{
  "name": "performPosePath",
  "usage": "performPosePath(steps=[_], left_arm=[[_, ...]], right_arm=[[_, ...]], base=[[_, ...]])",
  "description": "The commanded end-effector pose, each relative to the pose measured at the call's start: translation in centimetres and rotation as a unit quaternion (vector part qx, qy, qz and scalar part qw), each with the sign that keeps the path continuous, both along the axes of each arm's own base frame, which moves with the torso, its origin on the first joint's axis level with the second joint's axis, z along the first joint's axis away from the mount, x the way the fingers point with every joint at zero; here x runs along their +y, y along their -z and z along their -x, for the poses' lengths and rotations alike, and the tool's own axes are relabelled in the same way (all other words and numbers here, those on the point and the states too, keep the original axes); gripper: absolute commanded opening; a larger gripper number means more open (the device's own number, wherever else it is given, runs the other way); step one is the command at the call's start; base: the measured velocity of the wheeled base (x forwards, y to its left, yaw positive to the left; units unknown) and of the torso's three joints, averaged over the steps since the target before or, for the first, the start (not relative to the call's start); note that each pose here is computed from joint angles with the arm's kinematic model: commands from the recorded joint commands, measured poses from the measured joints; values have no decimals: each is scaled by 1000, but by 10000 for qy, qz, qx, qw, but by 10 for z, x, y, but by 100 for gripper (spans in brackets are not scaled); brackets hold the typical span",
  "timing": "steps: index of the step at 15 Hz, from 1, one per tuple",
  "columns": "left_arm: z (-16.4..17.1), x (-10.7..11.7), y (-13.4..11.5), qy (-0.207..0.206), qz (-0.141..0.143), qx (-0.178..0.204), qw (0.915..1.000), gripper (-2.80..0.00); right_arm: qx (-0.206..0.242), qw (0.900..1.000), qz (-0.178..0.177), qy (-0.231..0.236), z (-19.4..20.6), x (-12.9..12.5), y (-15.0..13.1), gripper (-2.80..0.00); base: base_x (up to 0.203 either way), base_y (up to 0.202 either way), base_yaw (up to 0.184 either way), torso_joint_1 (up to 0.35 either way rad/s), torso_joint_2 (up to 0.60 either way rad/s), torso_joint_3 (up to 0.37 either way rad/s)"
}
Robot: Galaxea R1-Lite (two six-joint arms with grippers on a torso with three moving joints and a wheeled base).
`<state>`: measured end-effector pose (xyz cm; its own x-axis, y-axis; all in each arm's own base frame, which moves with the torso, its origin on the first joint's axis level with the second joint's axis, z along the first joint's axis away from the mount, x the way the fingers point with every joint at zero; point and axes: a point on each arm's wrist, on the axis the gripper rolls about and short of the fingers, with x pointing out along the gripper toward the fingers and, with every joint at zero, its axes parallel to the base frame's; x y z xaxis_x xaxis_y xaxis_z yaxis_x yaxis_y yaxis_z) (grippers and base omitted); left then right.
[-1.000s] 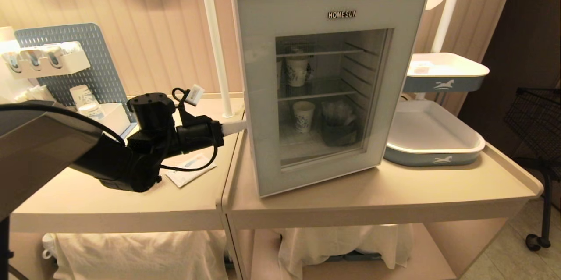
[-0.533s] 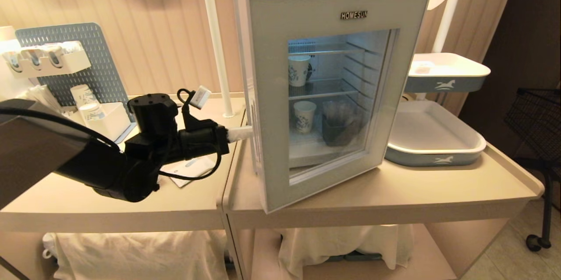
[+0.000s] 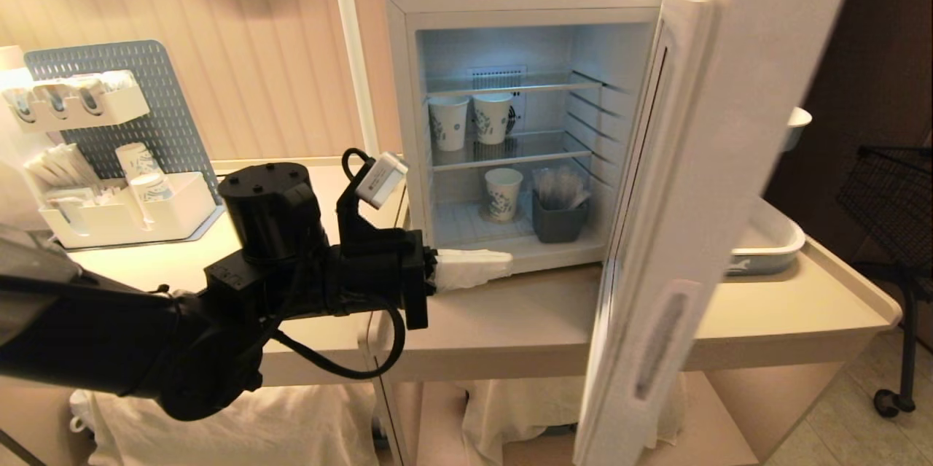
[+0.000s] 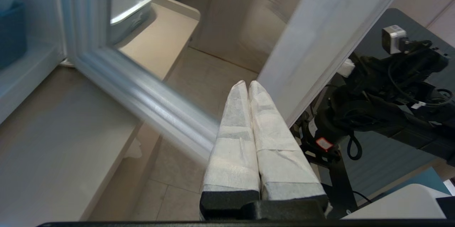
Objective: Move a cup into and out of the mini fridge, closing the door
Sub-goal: Open the freezer door
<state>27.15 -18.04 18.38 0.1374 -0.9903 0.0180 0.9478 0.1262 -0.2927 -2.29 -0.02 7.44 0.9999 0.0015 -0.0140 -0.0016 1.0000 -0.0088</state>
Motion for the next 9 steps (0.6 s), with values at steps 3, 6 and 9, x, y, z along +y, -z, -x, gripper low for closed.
performPosePath(steps=[3,6,9], left_arm=[[-11,8,-3,-178,45,-39,9998,-280],[-13,15,-10,-308,102,-122,9994,-280],[-2,47,-37,-745,290,-325,9963,-280]], right_arm=[[-1,10000,2,0,0,0,0,-280],[-1,10000,7,0,0,0,0,-280],[-1,10000,2,0,0,0,0,-280]], base=[[0,0,0,0,0,0],[0,0,0,0,0,0],[0,0,0,0,0,0]])
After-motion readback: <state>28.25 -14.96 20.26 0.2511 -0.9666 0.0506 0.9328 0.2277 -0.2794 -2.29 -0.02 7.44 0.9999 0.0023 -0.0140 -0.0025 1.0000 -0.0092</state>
